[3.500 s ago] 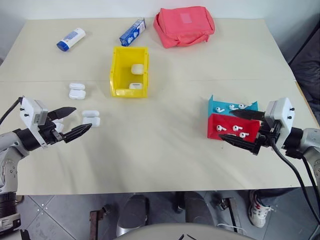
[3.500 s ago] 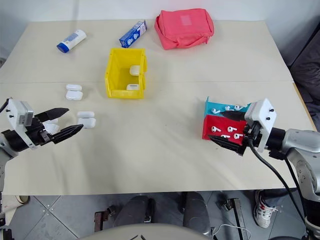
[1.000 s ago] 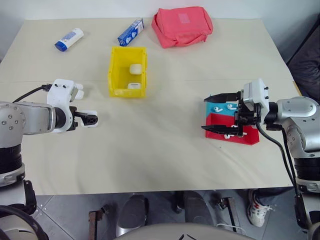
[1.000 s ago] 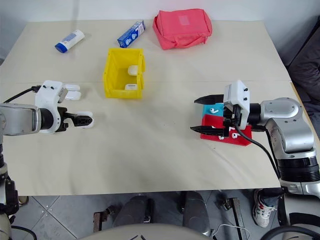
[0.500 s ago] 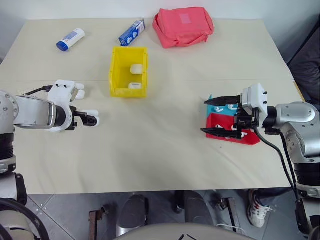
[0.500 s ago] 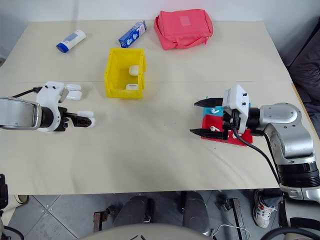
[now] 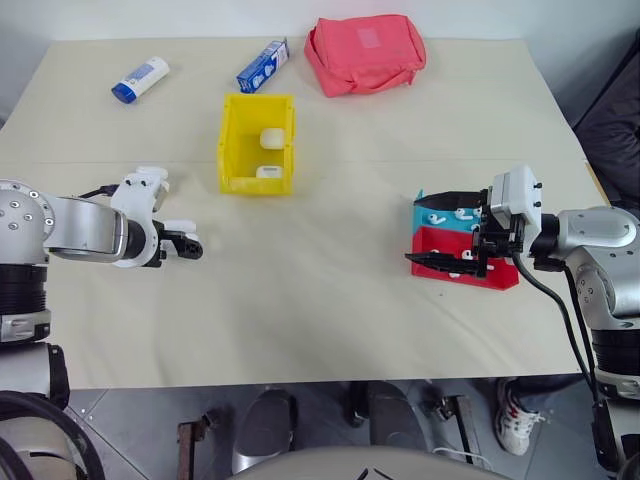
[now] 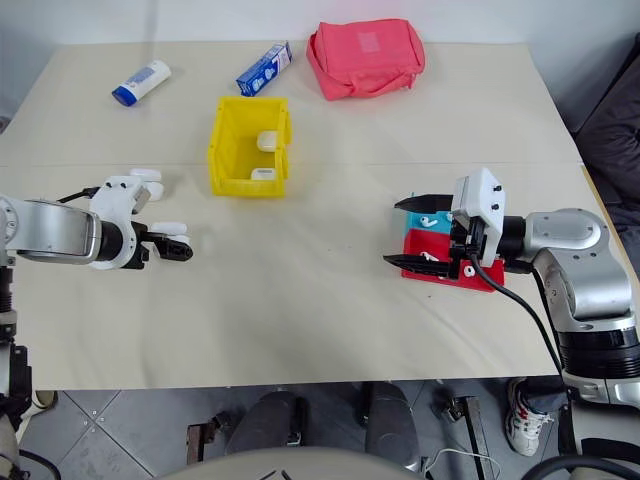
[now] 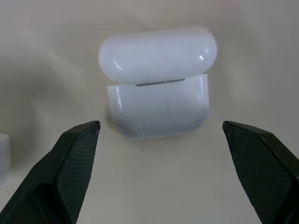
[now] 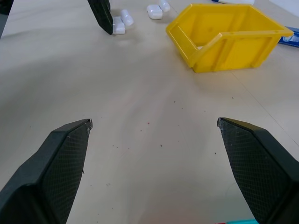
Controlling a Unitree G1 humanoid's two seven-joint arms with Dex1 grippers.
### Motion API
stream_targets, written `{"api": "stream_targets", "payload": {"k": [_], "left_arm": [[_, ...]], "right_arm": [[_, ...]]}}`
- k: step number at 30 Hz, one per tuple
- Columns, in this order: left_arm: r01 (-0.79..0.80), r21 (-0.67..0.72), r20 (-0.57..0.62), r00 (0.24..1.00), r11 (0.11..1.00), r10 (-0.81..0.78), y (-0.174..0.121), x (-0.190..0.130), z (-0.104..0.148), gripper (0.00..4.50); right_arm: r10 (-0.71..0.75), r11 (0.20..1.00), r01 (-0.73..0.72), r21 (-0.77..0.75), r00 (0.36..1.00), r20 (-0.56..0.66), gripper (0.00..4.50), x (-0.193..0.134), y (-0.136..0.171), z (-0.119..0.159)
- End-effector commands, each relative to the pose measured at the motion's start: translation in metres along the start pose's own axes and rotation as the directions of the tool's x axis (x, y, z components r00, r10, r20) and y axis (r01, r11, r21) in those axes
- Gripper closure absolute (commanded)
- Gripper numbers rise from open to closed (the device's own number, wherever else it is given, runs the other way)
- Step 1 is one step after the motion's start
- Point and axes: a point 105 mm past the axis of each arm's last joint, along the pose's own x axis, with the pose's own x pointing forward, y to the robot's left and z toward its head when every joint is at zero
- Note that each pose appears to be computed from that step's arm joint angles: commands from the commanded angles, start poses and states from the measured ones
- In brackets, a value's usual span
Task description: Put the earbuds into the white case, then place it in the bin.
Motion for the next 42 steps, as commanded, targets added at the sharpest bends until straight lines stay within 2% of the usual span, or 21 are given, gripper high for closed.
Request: {"api": "stream_targets", "payload": {"k": [1,16,19,22,23,28,32,37,39,42], "left_arm": [[-0.009,-0.012,0.027,1.0,1.0,0.009,0.001,-0.004,0.008,0.03],[-0.04,-0.018,0.023,0.999,0.999,0.04,0.003,-0.001,0.011,0.03],[-0.061,-0.014,0.023,0.998,0.998,0.062,0.005,-0.001,0.011,0.62],[-0.062,-0.01,0.02,0.998,0.998,0.062,0.006,-0.001,0.01,1.58],[-0.065,-0.009,0.02,0.998,0.998,0.065,0.006,-0.001,0.01,1.77],[-0.088,0.011,0.045,0.995,0.996,0.087,0.012,-0.009,0.009,1.77],[0.023,0.141,0.174,0.984,0.99,-0.048,-0.009,-0.03,0.019,1.77],[0.125,0.448,0.353,0.885,0.885,-0.303,-0.042,-0.061,0.037,1.77],[0.158,0.557,0.412,0.8,0.815,-0.436,-0.058,-0.069,0.048,1.77],[0.197,0.743,0.429,0.594,0.639,-0.681,-0.095,-0.084,0.063,1.77]], "right_arm": [[-0.014,0.999,0.016,-0.048,1.0,0.027,0.0,-0.004,-0.001,0.014],[-0.027,0.999,0.028,-0.046,0.999,0.023,0.0,-0.005,-0.001,0.014],[-0.031,0.998,0.032,-0.046,0.999,0.022,0.0,-0.005,-0.001,0.014],[-0.034,0.998,0.035,-0.045,0.999,0.02,0.0,-0.006,-0.002,0.013],[-0.036,0.998,0.036,-0.045,0.999,0.02,0.0,-0.006,-0.002,0.013],[-0.043,0.998,0.044,-0.044,0.999,0.017,0.0,-0.007,-0.002,0.014],[-0.058,0.998,0.058,-0.039,0.998,0.009,0.0,-0.011,-0.002,0.015],[-0.101,0.994,0.101,-0.045,0.995,0.004,0.0,-0.016,-0.006,0.019],[-0.119,0.992,0.118,-0.042,0.993,0.0,0.0,-0.018,-0.006,0.02],[-0.154,0.988,0.154,-0.027,0.988,-0.015,0.0,-0.021,-0.003,0.018]]}}
